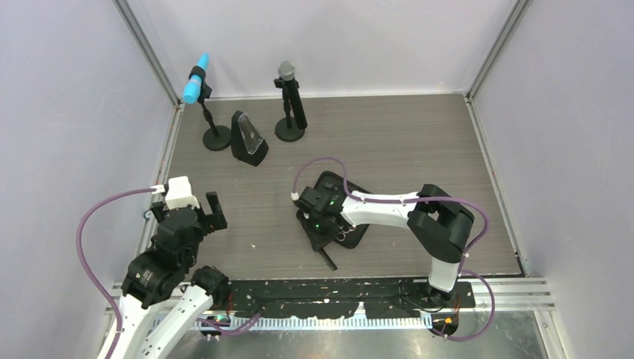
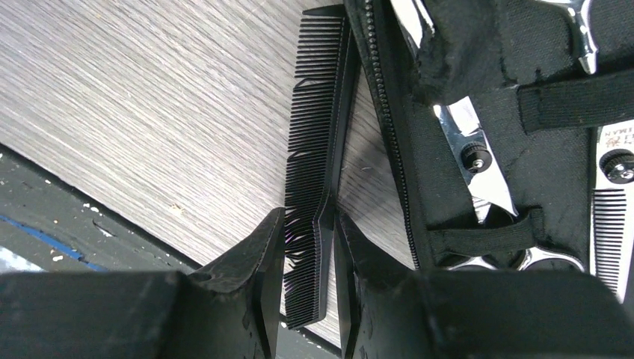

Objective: Sort the hair-cutting tools
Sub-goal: Pick up the comb at the center of the board.

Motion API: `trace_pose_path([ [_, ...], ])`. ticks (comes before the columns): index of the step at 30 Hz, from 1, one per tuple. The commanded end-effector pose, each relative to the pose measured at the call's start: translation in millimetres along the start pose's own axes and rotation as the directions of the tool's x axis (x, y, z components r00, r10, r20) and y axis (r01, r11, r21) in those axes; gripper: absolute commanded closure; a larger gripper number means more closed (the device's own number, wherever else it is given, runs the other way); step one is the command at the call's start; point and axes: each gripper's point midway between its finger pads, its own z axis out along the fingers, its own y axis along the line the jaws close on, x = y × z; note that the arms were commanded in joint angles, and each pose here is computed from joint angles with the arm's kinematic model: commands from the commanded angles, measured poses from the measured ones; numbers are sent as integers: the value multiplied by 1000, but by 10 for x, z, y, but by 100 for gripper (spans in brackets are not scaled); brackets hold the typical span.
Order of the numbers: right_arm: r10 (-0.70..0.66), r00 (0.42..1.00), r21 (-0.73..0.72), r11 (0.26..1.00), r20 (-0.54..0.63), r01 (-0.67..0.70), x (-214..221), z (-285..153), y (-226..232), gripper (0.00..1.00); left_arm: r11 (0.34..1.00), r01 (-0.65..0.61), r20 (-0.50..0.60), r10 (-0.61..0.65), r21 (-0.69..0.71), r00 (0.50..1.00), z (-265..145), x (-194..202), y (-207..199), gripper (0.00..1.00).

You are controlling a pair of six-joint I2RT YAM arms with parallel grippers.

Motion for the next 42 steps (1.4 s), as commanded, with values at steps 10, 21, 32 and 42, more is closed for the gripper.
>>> trace_pose_path([
  [10, -7, 1000, -121, 993, -5, 6, 93, 66, 1, 91, 843, 413, -456, -234, 345, 858, 46, 682, -1287, 6],
  [21, -20, 1000, -154, 988, 10, 22, 103, 120, 28, 91, 669, 667, -745, -251, 327, 618, 298, 1177, -2167, 28],
  [32, -22, 1000, -161, 987, 13, 24, 109, 158, 20, 91, 675, 711, -828, -276, 195, 489, 635, 1572, -2503, 51],
  [42, -23, 999, -161, 987, 23, 26, 89, 139, 16, 90, 656, 742, -871, -274, 140, 407, 673, 1848, -2621, 83],
])
